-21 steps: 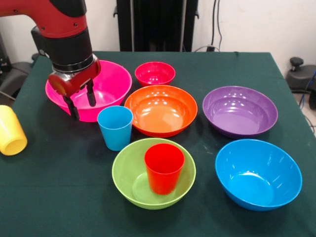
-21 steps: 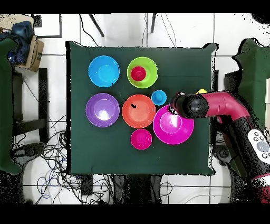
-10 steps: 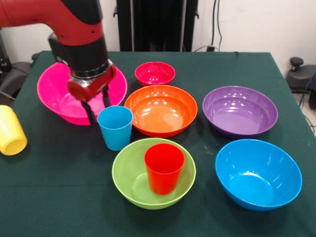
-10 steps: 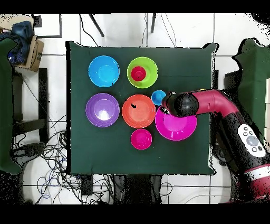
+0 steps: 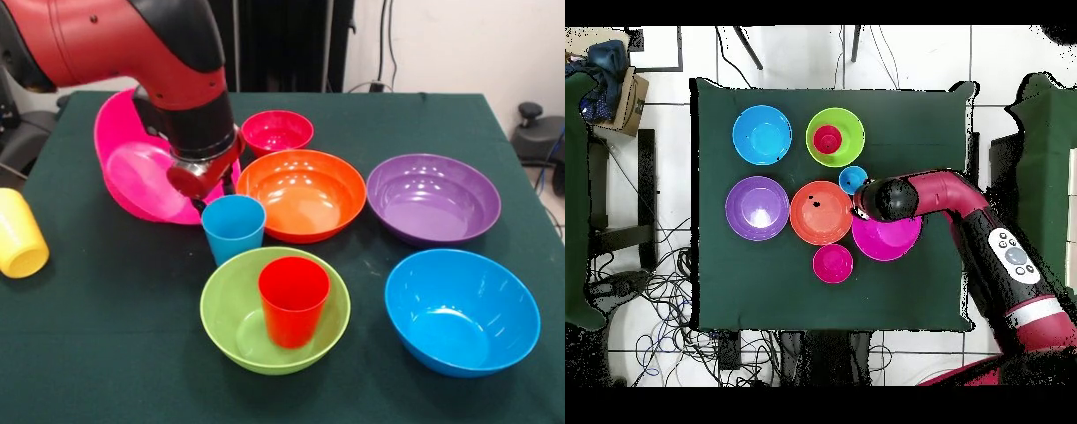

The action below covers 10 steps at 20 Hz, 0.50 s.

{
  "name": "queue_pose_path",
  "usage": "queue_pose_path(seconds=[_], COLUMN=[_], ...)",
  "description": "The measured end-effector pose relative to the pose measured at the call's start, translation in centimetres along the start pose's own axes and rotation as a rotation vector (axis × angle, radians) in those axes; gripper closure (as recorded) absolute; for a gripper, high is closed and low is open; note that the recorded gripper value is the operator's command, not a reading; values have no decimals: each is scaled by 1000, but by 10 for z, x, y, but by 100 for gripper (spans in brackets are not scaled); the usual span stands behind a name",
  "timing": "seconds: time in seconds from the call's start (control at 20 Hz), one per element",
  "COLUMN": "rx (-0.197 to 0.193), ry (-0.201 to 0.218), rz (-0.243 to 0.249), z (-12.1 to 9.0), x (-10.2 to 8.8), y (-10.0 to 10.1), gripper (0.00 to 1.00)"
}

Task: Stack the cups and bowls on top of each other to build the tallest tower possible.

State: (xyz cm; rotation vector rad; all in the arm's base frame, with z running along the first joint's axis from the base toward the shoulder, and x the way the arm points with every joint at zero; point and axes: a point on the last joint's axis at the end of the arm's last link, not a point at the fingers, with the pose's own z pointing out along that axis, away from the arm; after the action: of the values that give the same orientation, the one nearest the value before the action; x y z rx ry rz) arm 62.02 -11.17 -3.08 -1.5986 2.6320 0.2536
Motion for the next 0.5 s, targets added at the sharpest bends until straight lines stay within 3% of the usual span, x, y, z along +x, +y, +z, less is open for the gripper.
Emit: queue_pose_path(seconds=[0.5], rx=[-27], ry=[14], rz=[-2], z=[21], x=[5], y=[10], gripper=[0])
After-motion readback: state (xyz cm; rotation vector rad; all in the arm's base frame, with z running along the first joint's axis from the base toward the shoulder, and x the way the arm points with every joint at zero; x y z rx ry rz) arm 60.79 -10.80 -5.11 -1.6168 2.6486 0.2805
